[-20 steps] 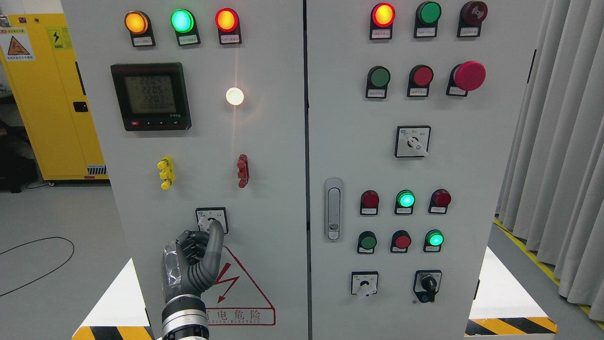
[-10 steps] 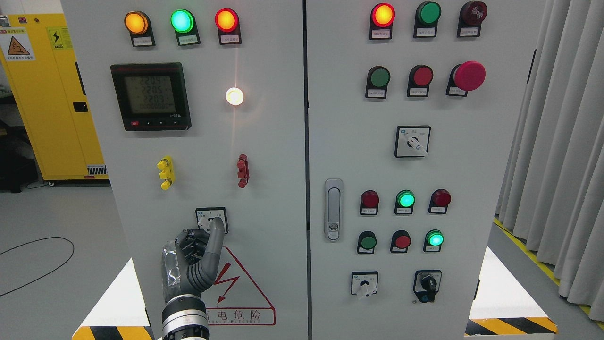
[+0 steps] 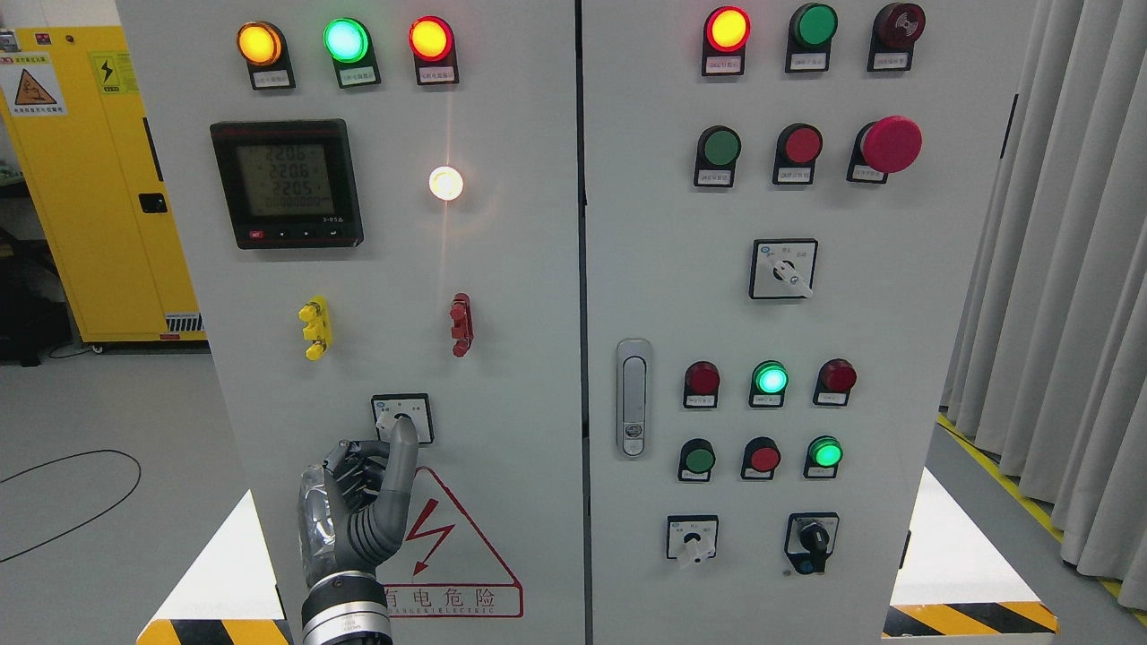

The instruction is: Turn on light switch 1

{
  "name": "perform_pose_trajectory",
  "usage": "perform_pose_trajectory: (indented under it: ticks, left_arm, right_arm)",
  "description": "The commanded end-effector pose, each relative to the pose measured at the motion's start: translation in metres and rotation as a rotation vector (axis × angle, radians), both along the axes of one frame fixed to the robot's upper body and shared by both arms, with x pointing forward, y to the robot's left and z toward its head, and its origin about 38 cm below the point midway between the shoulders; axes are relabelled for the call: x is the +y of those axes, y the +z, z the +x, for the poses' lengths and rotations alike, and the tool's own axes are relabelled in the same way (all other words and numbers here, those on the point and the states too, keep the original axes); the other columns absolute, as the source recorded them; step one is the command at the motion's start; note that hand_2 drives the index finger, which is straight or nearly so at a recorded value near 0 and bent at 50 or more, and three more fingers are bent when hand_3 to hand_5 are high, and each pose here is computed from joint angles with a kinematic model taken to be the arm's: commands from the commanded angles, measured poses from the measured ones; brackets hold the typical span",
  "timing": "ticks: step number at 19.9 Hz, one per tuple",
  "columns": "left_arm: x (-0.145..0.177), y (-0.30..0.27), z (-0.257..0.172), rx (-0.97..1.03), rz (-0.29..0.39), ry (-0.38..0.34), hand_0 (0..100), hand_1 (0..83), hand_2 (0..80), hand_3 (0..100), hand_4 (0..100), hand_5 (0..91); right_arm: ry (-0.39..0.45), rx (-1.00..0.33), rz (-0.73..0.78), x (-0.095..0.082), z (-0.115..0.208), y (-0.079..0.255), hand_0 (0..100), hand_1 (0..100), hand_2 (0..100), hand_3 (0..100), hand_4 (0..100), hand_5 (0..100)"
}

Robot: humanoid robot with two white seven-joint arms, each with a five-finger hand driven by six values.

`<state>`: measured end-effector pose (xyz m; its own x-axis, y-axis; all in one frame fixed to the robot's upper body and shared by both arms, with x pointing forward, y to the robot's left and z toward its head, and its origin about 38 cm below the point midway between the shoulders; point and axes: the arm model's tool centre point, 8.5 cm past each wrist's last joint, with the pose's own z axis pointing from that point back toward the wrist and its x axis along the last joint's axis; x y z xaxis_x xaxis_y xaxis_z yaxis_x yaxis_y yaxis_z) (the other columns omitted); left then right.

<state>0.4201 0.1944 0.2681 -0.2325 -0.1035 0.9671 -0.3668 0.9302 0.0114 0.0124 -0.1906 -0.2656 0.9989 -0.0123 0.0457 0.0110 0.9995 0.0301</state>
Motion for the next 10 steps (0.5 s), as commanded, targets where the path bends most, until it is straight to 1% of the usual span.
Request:
perform_pose_trajectory:
  ticks: [1, 8, 9, 10]
  left_arm:
    - [0.003, -0.007, -0.019, -0.014, -0.01, 0.003, 10, 36.4, 63.2, 92, 88, 74.8]
    - [0.014, -0.036, -0.049, -0.082, -0.009, 0.007, 10, 35.1, 63.9, 92, 89, 76.8]
    - [0.017, -0.044, -0.052, -0.075, -0.011, 0.007, 10, 34.3, 64.0, 93, 89, 77.8]
    - [0.022, -0.053, -0.056, -0.058, -0.028, 0.004, 11, 33.7, 64.3, 94, 90, 78.7]
  right_arm:
    - [0.001, 0.0, 0.0, 0.0, 0.0, 0.0, 0, 50, 4, 0, 0, 0]
    - [0.001, 0.0, 0.0, 0.0, 0.0, 0.0, 0, 50, 4, 0, 0, 0]
    - [-0.001, 0.0, 0.0, 0.0, 0.0, 0.0, 0, 50, 4, 0, 0, 0]
    - [0.001, 0.0, 0.0, 0.0, 0.0, 0.0, 0, 50, 4, 0, 0, 0]
